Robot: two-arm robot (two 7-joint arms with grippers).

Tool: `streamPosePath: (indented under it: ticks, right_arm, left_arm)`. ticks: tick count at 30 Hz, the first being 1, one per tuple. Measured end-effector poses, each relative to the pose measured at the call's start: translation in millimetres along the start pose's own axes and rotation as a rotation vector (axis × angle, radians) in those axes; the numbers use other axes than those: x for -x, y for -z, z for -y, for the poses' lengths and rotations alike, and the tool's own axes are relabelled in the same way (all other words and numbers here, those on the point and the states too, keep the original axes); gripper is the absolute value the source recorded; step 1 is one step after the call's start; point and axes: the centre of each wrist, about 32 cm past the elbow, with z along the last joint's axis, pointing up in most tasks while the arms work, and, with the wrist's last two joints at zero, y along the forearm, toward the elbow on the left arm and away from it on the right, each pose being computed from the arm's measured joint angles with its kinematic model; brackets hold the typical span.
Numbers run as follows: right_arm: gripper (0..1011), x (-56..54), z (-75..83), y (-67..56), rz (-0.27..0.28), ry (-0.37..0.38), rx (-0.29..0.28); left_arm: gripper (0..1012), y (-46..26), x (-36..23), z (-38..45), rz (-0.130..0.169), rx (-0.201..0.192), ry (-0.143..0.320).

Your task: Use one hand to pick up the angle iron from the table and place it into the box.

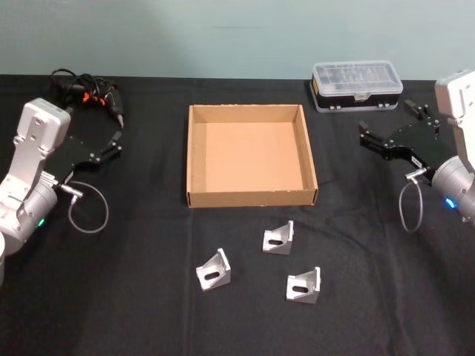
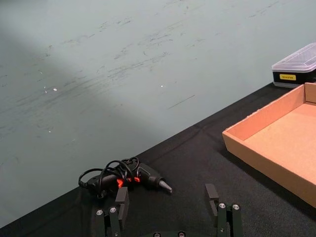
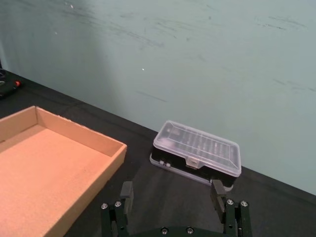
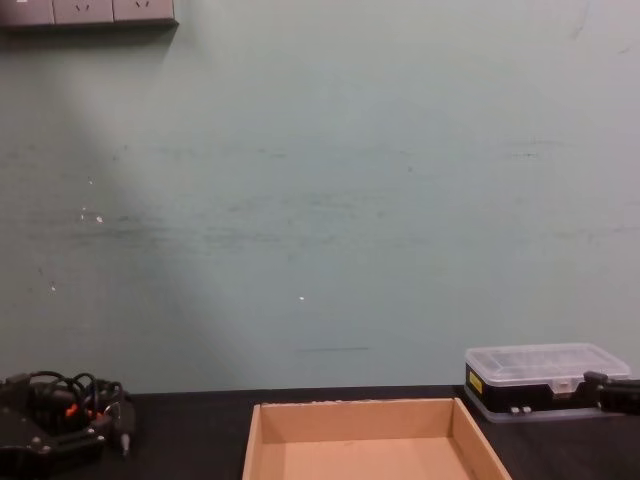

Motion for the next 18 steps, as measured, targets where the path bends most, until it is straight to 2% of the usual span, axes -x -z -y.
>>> streamPosePath:
  ticks: [6,12,18]
  right_arm:
    - [1000,-5.8,1.3,-10.4,-0.005,-0.037,-0.024]
    - [1000,-13.2,13.1,-29.7,-0.019,-0.101,-0.028]
    - [1000,-22.6,31.8,-55.6,-0.039,-0.184,-0.04]
  left_arm:
    - [1000,0.0,0.0,0.0,0.0,0.0,0.0]
    - [1000,0.0,0.0,0.0,0.0,0.0,0.0]
    - [1000,0.0,0.0,0.0,0.0,0.0,0.0]
